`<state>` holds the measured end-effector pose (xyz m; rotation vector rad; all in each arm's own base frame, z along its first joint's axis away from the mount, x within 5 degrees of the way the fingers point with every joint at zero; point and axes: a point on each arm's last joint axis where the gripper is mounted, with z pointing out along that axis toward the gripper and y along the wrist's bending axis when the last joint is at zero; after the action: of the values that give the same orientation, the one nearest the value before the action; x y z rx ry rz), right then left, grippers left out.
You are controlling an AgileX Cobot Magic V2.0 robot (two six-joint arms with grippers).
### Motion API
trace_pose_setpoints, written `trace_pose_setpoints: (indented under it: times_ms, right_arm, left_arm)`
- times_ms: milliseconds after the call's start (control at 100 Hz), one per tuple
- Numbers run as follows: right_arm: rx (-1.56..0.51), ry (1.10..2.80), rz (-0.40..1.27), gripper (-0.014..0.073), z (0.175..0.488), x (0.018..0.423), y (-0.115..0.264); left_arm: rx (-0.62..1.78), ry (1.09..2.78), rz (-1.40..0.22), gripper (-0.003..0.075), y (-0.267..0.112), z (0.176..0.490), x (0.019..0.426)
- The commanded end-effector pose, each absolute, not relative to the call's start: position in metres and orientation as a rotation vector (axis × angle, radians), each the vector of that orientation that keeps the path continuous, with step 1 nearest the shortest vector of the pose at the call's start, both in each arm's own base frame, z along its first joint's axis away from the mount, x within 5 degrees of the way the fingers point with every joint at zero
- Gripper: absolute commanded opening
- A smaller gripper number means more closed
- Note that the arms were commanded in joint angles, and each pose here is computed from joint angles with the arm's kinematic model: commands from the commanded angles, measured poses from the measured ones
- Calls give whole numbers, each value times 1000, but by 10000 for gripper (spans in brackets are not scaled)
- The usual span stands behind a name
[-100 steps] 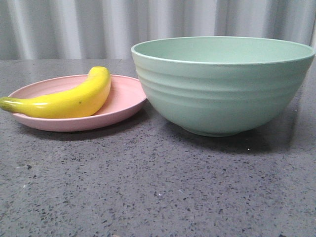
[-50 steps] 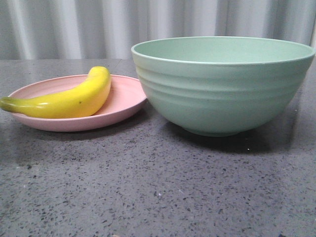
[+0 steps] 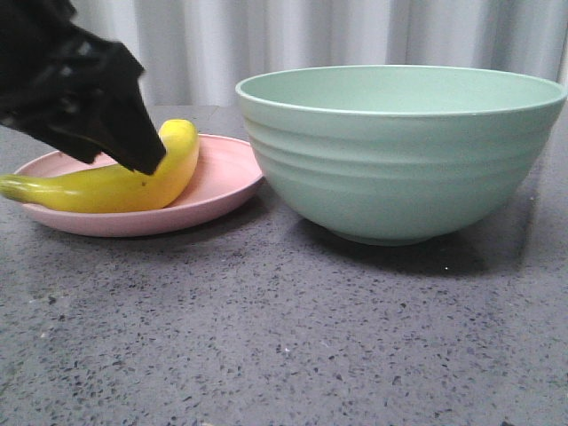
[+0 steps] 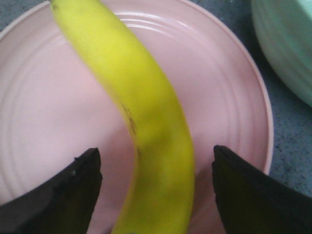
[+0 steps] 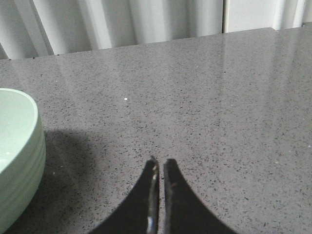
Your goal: Transfer banana from pink plate to green bowl
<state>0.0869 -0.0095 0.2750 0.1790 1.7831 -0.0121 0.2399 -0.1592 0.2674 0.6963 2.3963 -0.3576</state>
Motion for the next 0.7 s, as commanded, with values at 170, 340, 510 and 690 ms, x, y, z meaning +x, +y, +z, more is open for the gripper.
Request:
trace_pose_setpoints:
  times_ms: [170, 340, 510, 690]
  right_arm:
    - [171, 1688, -4, -63, 290, 90, -9]
    - [169, 1674, -4, -63, 291, 90, -9]
    - [173, 1665, 3, -63, 292, 90, -9]
    - [174, 1675, 3, -63, 291, 90, -9]
  left_arm:
    - [671, 2340, -382, 440, -174, 275, 260]
    - [676, 2354, -380, 436, -174, 273, 261]
    - [680, 2362, -379, 339, -174, 272, 260]
    - [680, 2362, -379, 222, -174, 272, 260]
